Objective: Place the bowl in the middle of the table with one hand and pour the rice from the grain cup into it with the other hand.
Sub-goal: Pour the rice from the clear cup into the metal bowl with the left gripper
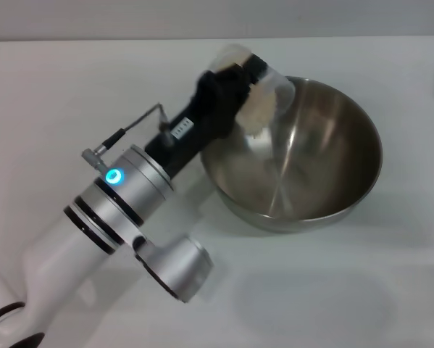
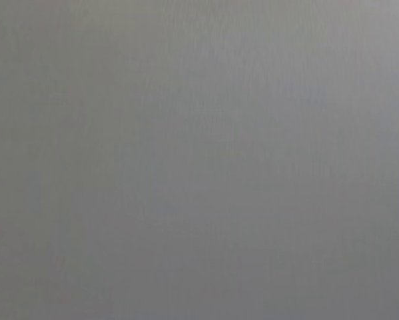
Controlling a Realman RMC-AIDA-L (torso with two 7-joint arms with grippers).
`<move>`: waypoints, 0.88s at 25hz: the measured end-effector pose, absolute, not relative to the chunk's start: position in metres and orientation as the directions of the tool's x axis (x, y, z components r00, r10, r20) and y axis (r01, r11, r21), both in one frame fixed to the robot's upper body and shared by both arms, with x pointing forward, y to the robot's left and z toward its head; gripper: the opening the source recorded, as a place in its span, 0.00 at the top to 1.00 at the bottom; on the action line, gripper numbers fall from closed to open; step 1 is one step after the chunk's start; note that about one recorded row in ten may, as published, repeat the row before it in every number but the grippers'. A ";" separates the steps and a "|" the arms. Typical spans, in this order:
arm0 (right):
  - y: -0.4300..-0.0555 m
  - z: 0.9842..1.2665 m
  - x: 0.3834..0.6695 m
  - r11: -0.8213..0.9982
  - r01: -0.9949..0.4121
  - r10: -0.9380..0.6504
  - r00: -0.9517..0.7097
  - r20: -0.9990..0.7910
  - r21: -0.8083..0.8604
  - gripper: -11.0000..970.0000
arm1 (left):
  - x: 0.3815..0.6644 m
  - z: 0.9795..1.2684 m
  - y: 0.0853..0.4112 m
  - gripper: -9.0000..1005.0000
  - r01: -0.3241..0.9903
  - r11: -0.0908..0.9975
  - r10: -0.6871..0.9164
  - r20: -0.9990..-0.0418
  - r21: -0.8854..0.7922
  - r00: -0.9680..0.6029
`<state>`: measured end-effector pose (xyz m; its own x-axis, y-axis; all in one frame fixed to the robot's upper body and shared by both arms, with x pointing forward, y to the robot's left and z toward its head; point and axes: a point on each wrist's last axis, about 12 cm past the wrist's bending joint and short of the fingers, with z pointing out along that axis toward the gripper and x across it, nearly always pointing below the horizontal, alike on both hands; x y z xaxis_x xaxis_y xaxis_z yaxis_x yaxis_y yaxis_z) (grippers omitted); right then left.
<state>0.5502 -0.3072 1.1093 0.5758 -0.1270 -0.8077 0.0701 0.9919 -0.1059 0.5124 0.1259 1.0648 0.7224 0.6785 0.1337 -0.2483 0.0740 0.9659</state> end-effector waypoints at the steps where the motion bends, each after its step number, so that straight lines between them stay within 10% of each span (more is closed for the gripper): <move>1: -0.307 1.109 0.550 0.992 0.070 -0.127 0.575 -0.808 -0.107 0.54 | 0.510 1.063 0.123 0.97 -0.315 0.005 0.663 0.233 0.949 0.711; 22: -0.308 1.108 0.551 0.991 0.070 -0.136 0.572 -0.809 -0.118 0.53 | 0.504 1.058 0.117 0.97 -0.539 -0.244 0.581 0.567 0.806 0.584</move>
